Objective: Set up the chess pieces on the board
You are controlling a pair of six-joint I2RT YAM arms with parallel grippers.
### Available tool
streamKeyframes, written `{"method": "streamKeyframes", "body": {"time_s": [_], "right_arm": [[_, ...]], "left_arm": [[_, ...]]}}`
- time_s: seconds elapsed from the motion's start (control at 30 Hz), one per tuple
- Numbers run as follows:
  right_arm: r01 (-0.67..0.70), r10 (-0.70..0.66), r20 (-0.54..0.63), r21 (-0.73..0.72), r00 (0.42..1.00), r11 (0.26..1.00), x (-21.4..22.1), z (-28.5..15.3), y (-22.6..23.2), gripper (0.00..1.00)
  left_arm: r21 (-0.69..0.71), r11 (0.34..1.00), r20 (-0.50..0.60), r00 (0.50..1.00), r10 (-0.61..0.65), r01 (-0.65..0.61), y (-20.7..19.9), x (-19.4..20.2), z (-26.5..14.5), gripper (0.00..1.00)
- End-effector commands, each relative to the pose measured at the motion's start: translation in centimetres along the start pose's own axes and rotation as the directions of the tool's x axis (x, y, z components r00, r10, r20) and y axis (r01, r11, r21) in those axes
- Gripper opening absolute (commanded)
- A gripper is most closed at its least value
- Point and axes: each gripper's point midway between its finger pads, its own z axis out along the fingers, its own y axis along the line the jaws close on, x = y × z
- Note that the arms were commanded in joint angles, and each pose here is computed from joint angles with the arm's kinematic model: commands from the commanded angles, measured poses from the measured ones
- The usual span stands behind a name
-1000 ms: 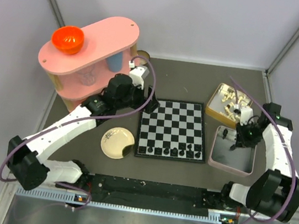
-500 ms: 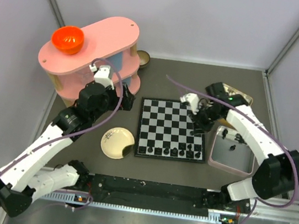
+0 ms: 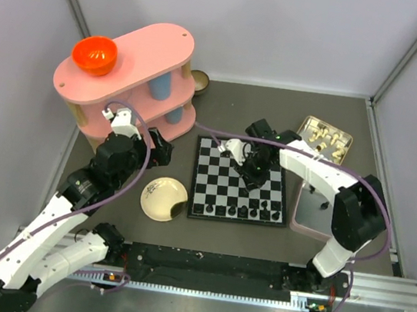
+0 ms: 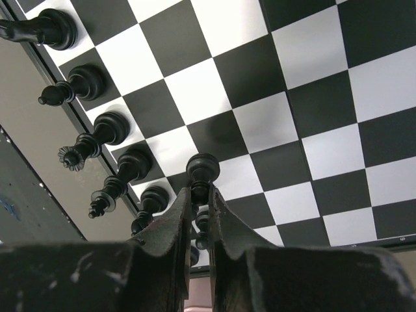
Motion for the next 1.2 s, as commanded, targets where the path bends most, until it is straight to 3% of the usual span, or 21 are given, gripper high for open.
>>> {"method": "streamKeyframes", "body": {"time_s": [0.0, 1.17], "right_arm": [[0.035, -0.036, 0.022, 0.026, 0.999, 0.999, -1.9, 0.1, 0.5, 0.06], [0.071, -0.073, -0.094, -0.033, 0.993, 0.997, 0.9, 3.0, 2.8, 0.09]], "left_arm": [[-0.023, 0.999, 0.02, 0.999, -0.029, 0.029, 0.6, -0.1, -0.2, 0.95], [-0.02, 0.999, 0.016, 0.999, -0.04, 0.04, 1.0, 0.7, -0.2, 0.95]]}}
